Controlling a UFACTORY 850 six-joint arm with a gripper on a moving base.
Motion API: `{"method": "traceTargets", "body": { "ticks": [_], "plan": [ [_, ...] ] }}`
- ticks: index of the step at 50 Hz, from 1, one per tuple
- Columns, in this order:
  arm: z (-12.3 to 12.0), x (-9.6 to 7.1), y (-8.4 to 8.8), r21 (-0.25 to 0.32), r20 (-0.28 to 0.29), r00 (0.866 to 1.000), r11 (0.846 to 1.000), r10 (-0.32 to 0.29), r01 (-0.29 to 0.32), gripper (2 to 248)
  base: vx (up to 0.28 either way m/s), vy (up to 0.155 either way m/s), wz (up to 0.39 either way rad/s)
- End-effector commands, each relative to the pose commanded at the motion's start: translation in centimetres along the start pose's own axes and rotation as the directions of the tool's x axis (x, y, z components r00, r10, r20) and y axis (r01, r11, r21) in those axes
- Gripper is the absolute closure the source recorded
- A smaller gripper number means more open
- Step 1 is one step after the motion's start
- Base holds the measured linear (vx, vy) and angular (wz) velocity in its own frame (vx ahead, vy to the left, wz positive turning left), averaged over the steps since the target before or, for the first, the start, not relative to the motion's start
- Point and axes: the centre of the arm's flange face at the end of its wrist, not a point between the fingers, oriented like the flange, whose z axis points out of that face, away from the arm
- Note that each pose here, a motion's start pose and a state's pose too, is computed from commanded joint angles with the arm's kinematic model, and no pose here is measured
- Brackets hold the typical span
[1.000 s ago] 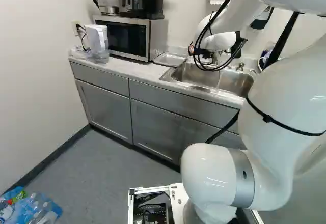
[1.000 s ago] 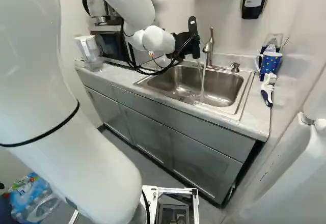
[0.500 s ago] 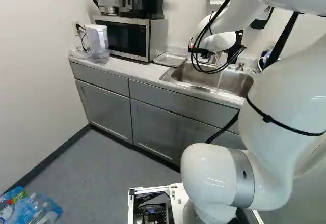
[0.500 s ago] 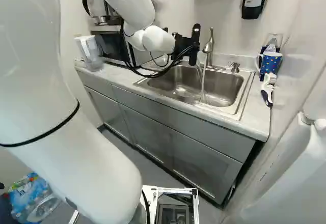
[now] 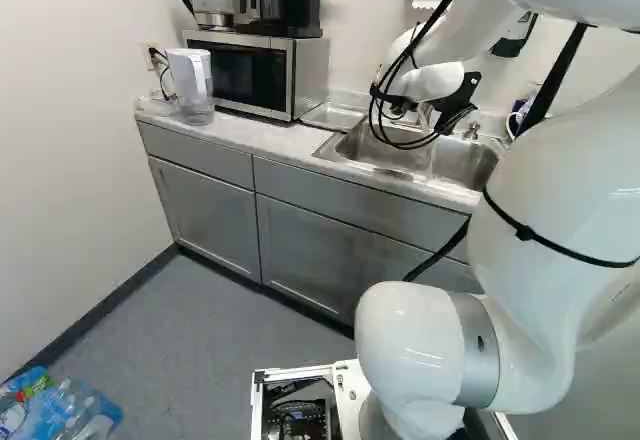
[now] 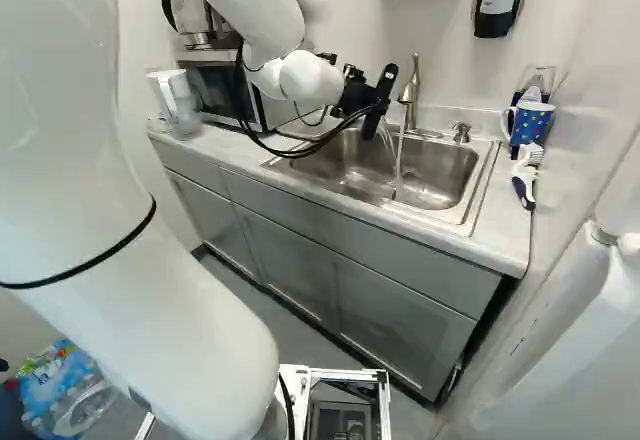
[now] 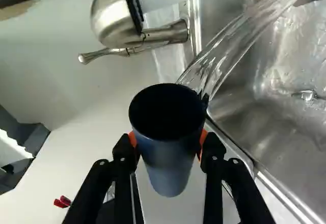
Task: Rinse the cup and place it in the tray
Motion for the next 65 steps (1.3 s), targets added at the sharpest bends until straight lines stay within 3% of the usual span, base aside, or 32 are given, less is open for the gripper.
{"method": "traceTargets", "body": {
  "ticks": [51,65],
  "plan": [
    [0.00,0.00,0.00,0.000,0.000,1.000,1.000,0.000,0.000,124,0.000,0.000,0.000],
    [0.00,0.00,0.00,0.000,0.000,0.994,0.994,-0.107,0.107,124,0.000,0.000,0.000]
  ]
}}
